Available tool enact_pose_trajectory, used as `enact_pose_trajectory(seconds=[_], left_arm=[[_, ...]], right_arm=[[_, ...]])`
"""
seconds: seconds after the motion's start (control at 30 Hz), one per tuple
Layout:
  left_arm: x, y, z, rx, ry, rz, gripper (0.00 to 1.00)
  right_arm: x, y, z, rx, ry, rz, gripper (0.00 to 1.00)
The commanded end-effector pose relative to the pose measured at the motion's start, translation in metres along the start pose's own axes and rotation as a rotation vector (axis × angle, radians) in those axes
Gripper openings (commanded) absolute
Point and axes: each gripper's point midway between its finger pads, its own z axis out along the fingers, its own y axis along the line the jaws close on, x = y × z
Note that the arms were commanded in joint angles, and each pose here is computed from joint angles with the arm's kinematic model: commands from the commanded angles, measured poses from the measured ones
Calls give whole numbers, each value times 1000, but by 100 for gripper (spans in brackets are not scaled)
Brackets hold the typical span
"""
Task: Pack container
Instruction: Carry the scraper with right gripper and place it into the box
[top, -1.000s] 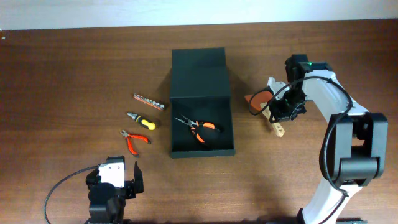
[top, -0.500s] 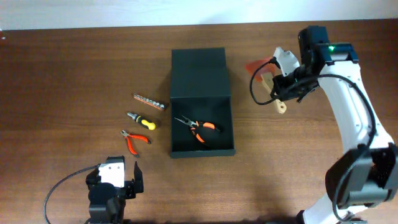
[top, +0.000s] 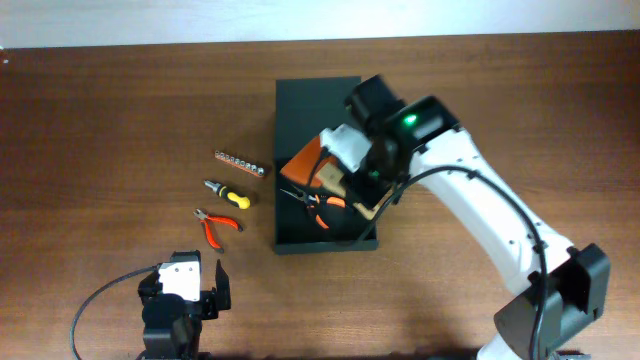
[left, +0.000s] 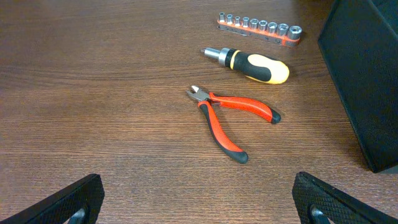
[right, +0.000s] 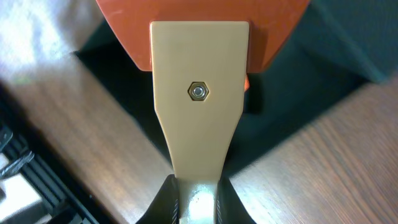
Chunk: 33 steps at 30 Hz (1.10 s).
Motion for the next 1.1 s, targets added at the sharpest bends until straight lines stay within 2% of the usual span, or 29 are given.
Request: enact_pose_trajectory(seconds=[0.0,0.47,1.0,1.07], left_arm=[[1,1,1,-8,-4,-12,99],[1,1,1,-8,-4,-12,99],[1,1,1,-8,-4,-12,99],[1,1,1,-8,-4,-12,99]], right_arm=[[2,6,1,32,6,-38,11],[29,-2,82,22,37,8,11],[14,-9,93,43,-44,-13,13],[14,-9,93,43,-45,-13,21]])
